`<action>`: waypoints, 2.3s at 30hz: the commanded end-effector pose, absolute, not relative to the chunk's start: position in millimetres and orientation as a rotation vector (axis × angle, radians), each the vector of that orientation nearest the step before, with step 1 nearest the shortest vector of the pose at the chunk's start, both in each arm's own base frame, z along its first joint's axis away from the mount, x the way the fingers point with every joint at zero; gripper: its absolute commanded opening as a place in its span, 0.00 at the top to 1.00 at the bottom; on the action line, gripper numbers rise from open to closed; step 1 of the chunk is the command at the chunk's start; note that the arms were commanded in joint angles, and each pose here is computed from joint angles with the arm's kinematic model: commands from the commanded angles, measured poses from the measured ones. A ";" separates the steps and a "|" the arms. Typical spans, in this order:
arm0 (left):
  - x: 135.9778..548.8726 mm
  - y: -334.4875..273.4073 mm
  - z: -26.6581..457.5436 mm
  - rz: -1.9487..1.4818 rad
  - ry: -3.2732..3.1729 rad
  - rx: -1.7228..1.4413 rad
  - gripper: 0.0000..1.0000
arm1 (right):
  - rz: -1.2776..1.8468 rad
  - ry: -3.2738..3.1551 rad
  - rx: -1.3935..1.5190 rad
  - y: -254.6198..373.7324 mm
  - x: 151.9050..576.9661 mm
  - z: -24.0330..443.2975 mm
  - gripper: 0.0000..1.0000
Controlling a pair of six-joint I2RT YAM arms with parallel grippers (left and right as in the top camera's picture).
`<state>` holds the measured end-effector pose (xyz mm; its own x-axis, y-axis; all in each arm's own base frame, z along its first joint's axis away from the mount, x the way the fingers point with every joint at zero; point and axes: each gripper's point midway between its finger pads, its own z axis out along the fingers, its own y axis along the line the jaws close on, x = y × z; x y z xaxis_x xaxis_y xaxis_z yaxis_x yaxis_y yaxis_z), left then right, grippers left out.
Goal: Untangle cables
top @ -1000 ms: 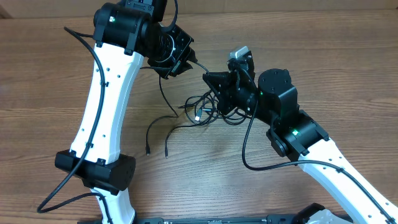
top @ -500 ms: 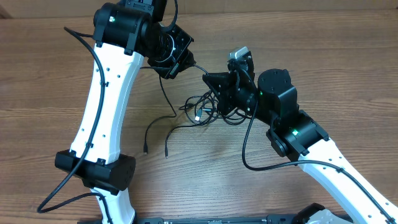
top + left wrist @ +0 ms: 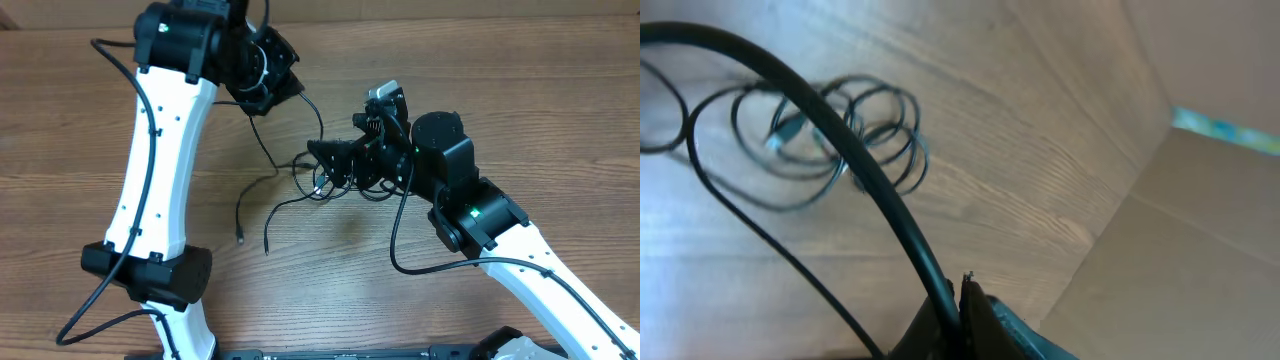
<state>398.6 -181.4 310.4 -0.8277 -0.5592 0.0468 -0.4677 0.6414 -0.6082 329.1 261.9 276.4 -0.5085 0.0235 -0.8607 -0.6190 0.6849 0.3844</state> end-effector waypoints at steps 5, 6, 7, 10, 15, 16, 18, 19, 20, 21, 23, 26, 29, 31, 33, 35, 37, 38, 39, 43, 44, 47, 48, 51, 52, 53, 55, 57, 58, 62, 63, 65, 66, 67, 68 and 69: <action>376.4 -152.2 403.0 -1.004 2.440 -0.496 0.96 | 0.889 1.973 -0.406 258.1 325.5 286.0 0.00; 370.3 -149.6 413.8 -1.007 2.408 -0.477 0.96 | 0.888 1.979 -0.406 257.9 325.1 284.7 0.00; 366.4 -148.6 419.1 -1.008 2.393 -0.470 0.96 | 0.888 1.982 -0.406 257.7 324.8 284.1 0.00; 350.6 -145.1 440.8 -1.020 2.331 -0.437 0.96 | 0.882 2.008 -0.405 256.5 323.1 278.7 0.00; 340.8 -128.4 463.0 -0.937 2.229 -0.443 0.96 | 0.866 2.081 -0.401 252.9 317.9 263.4 0.00; 341.3 -119.8 464.4 -0.884 2.208 -0.470 0.96 | 0.862 2.102 -0.401 251.8 316.1 259.0 0.00; 342.3 -109.9 464.7 -0.823 2.188 -0.504 0.96 | 0.856 2.132 -0.400 250.2 313.4 253.1 0.00; 343.4 -105.3 464.6 -0.795 2.179 -0.520 0.96 | 0.852 2.146 -0.400 249.3 312.0 250.2 0.00; 344.7 -101.1 463.7 -0.771 2.173 -0.541 0.96 | 0.850 2.158 -0.399 248.7 310.9 248.0 0.00; 345.6 -97.5 462.7 -0.750 2.168 -0.561 0.96 | 0.848 2.166 -0.399 248.1 310.0 246.3 0.00; 350.0 -82.4 461.0 -0.672 2.142 -0.619 0.96 | 0.845 2.179 -0.399 247.4 308.8 243.9 0.00; 355.2 -56.9 460.3 -0.585 2.095 -0.717 0.96 | 0.843 2.189 -0.398 246.8 307.8 241.9 0.00; 360.7 -33.7 462.4 -0.556 2.047 -0.795 0.96 | 0.840 2.203 -0.398 245.8 306.2 239.1 0.00; 364.1 -14.5 465.4 -0.526 2.007 -0.836 0.96 | 0.839 2.208 -0.398 245.5 305.7 238.2 0.00; 366.1 8.8 467.6 -0.483 1.968 -0.879 0.96 | 0.838 2.212 -0.397 245.3 305.3 237.5 0.00; 368.3 35.2 468.2 -0.438 1.928 -0.932 0.96 | 0.838 2.212 -0.397 245.3 305.3 237.4 0.00; 371.4 58.2 467.4 -0.392 1.902 -0.962 0.96 | 0.838 2.212 -0.397 245.3 305.4 237.5 0.00; 373.7 72.2 465.8 -0.362 1.889 -0.979 0.96 | 0.838 2.212 -0.397 245.3 305.4 237.5 0.00; 376.6 82.9 463.7 -0.339 1.885 -0.987 0.96 | 0.838 2.212 -0.397 245.3 305.4 237.5 0.00; 392.3 121.7 452.3 -0.238 1.897 -0.963 0.96 | 0.838 2.213 -0.397 245.2 305.2 237.1 0.00; 397.8 131.4 446.5 -0.218 1.903 -0.970 0.96 | 0.837 2.216 -0.397 245.0 304.9 236.6 0.00; 410.4 158.7 425.0 -0.182 1.919 -1.033 0.96 | 0.834 2.229 -0.397 244.2 303.6 234.2 0.00; 414.0 168.3 416.2 -0.171 1.927 -1.059 0.96 | 0.833 2.233 -0.397 243.9 303.2 233.3 0.00; 422.1 195.9 390.3 -0.121 1.947 -1.135 0.96 | 0.831 2.237 -0.396 243.6 302.7 232.3 0.00; 422.9 204.6 381.1 -0.101 1.956 -1.163 0.96 | 0.831 2.236 -0.396 243.7 302.9 232.5 0.00; 421.7 213.5 369.9 -0.076 1.971 -1.200 0.96 | 0.832 2.233 -0.396 243.8 303.2 233.1 0.00; 412.9 228.3 347.8 -0.022 1.996 -1.304 0.96 | 0.833 2.228 -0.397 244.2 303.8 234.1 0.00; 399.0 242.5 325.9 0.050 2.003 -1.440 0.96 | 0.834 2.221 -0.397 244.6 304.6 235.4 0.00; 391.3 249.2 315.5 0.093 2.010 -1.498 0.96 | 0.836 2.218 -0.397 244.9 304.8 235.9 0.00; 381.8 267.0 291.7 0.158 2.040 -1.579 0.96 | 0.833 2.218 -0.395 245.3 306.4 234.7 0.00; 381.4 269.4 289.7 0.160 2.040 -1.586 0.96 | 0.826 2.223 -0.392 244.8 307.3 233.3 0.00; 383.9 272.0 284.3 0.154 2.046 -1.592 0.96 | 0.824 2.231 -0.391 245.3 308.2 230.4 0.00; 384.7 272.5 281.9 0.156 2.051 -1.594 0.96 | 0.823 2.234 -0.391 245.5 308.5 229.3 0.00; 385.8 273.2 279.5 0.157 2.057 -1.594 0.96 | 0.822 2.240 -0.391 245.8 309.1 227.1 0.00; 386.3 273.4 278.8 0.156 2.057 -1.594 0.96 | 0.821 2.244 -0.391 246.0 309.4 225.7 0.00; 387.2 272.6 278.3 0.148 2.060 -1.593 0.96 | 0.820 2.250 -0.391 246.4 309.9 223.6 0.00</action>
<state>384.8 267.1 283.3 -0.1818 -0.8681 -0.4619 -0.9179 0.3183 -0.2370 303.7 245.8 219.9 -0.7174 -0.0486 -0.6949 -0.4878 0.7472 0.4513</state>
